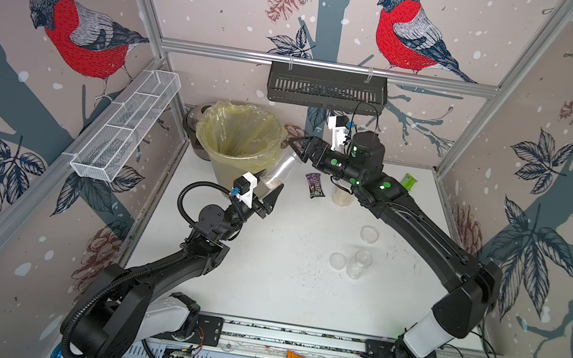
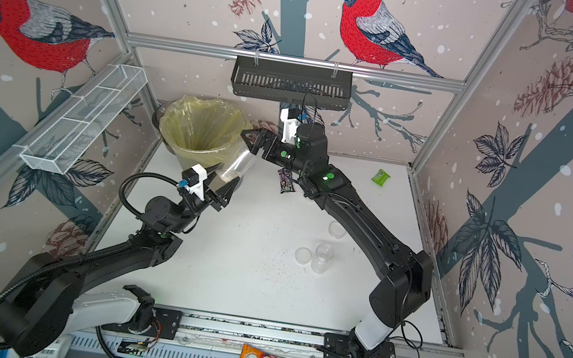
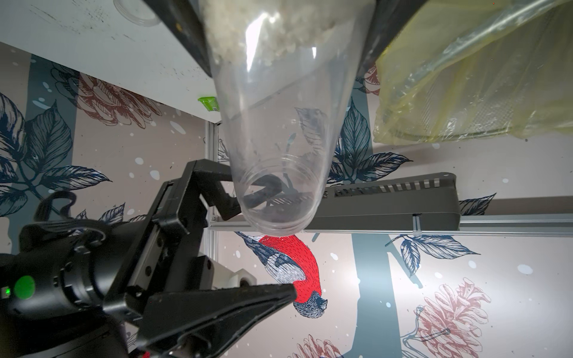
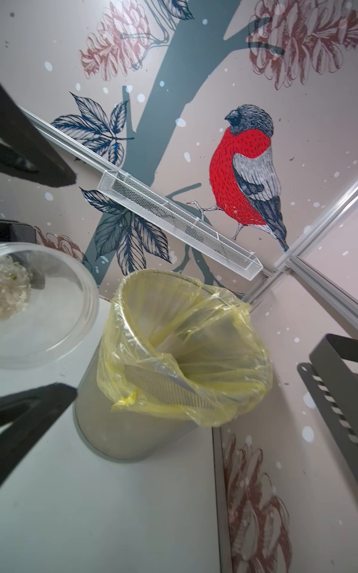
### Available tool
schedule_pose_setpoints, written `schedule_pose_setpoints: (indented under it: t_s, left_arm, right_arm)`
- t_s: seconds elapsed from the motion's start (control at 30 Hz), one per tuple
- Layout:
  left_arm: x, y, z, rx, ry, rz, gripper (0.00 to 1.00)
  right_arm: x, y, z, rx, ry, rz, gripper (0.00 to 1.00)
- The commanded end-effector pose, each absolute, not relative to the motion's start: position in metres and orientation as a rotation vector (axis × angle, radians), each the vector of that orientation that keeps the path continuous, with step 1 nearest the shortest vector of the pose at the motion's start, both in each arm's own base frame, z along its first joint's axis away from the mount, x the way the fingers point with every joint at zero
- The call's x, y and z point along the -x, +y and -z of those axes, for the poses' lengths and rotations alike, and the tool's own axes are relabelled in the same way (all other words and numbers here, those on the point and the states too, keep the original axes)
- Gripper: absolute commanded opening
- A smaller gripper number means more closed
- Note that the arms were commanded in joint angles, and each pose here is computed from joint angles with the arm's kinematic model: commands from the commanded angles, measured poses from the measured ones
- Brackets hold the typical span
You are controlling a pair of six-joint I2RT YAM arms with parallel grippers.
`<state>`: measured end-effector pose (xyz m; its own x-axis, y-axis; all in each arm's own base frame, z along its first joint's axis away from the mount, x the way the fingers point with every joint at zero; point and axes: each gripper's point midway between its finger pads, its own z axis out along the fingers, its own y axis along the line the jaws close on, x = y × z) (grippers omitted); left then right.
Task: Empty moldy rice from jars
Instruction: Pour the moldy rice from the jar into the trash bin.
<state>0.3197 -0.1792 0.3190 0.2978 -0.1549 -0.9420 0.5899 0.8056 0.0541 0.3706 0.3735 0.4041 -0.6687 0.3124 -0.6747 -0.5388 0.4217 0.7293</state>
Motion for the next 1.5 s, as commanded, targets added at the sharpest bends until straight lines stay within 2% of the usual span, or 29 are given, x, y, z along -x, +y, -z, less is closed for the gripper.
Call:
schedule_pose_setpoints:
  t_s: [0.0, 0.3, 0.67, 0.77, 1.07, 1.23, 1.47]
  left_arm:
    - [-0.320, -0.169, -0.331, -0.410, 1.148, 0.505, 0.10]
    - [-0.343, -0.122, -0.349, -0.324, 1.234, 0.400, 0.08]
    - [-0.418, -0.091, -0.349, -0.284, 1.679, 0.263, 0.06]
    - [-0.427, -0.085, -0.346, -0.287, 1.743, 0.205, 0.10]
    - [-0.423, -0.073, -0.353, -0.297, 1.820, 0.152, 0.08]
    - [-0.430, -0.053, -0.333, -0.262, 1.931, 0.087, 0.05]
    - [-0.443, -0.020, -0.339, -0.184, 2.054, 0.097, 0.06]
  right_arm:
    - [-0.385, 0.347, -0.407, 0.123, 1.856, -1.248, 1.00]
    - [-0.392, 0.300, -0.423, 0.089, 1.792, -1.188, 1.00]
    - [-0.383, 0.265, -0.371, 0.071, 1.851, -1.104, 1.00]
    - [-0.379, 0.248, -0.362, 0.043, 1.850, -1.096, 1.00]
    - [-0.367, 0.216, -0.342, 0.005, 1.858, -1.109, 1.00]
    - [-0.362, 0.208, -0.339, 0.000, 1.852, -1.108, 1.00]
    - [-0.364, 0.198, -0.330, -0.019, 1.853, -1.121, 1.00]
